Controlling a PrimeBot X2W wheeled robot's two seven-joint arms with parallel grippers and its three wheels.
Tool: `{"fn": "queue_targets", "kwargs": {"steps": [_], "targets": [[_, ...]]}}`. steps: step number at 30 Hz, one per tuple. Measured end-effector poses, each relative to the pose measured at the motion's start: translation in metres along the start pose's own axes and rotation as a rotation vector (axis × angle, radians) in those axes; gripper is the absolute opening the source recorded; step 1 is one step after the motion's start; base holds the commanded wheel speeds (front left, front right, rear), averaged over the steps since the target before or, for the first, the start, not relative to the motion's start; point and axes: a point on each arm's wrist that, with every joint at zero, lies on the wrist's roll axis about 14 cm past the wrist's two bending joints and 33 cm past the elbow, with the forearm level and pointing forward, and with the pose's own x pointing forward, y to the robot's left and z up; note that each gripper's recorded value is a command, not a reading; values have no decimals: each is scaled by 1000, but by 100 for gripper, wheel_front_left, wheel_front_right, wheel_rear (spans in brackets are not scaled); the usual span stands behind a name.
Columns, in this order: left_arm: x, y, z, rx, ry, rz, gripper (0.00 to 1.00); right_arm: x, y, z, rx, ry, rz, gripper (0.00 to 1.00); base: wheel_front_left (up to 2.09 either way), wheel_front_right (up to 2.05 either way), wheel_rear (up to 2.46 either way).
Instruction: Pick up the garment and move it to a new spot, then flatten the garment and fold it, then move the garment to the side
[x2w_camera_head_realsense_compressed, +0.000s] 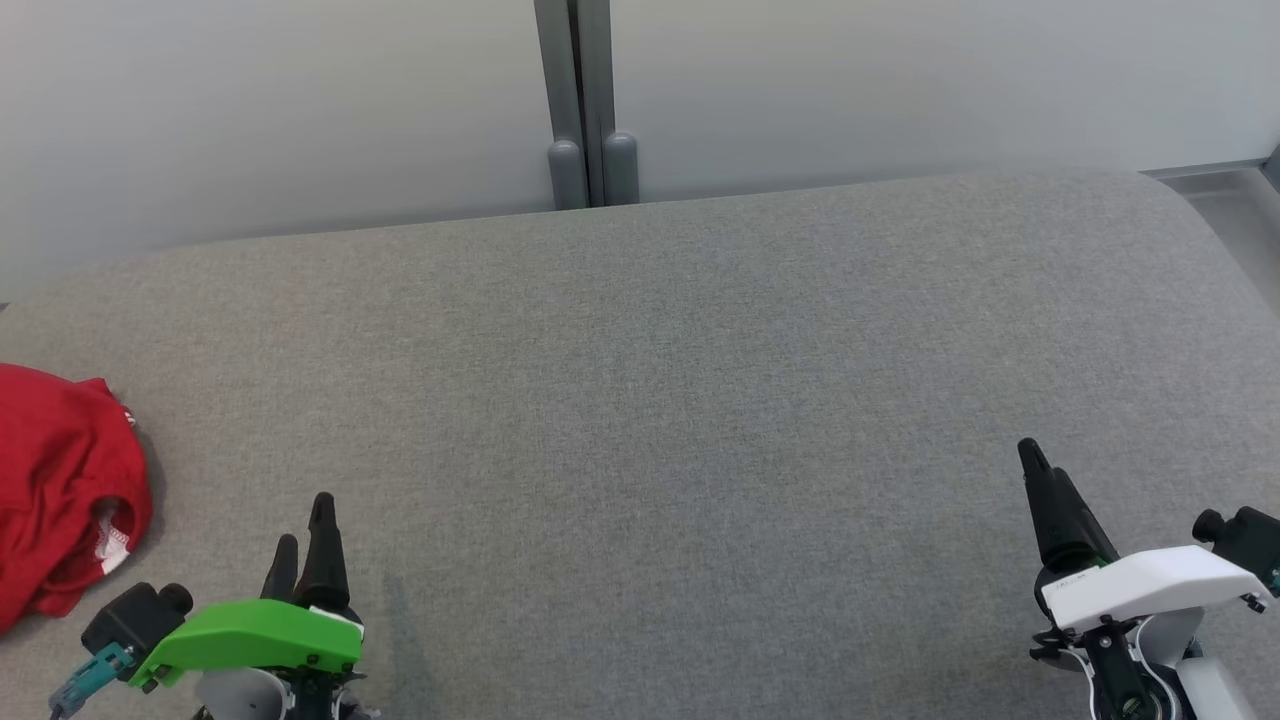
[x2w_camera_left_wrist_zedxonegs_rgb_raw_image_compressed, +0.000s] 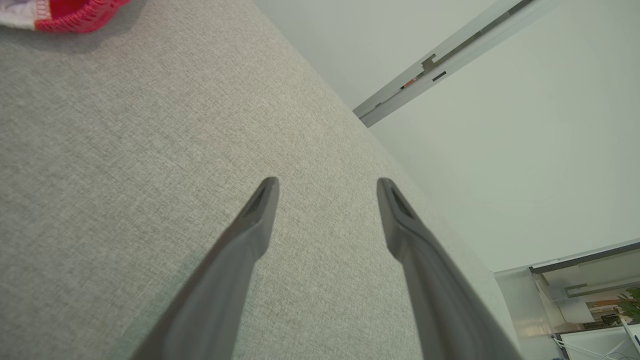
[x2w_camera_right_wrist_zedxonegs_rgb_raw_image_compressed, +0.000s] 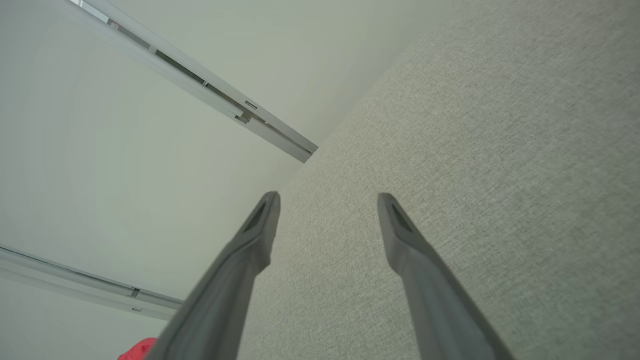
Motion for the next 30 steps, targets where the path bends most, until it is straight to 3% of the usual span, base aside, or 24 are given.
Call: {"fn": "queue_targets", "kwargs": {"steps": [20, 30], "targets": [[6, -13, -3, 362, -12, -15, 100, 8, 18, 11, -316, -49, 63, 100, 0, 0, 0], [6, -15, -2, 479, -30, -19, 100, 10, 26, 10, -428, -72, 82, 100, 0, 0, 0]]}}
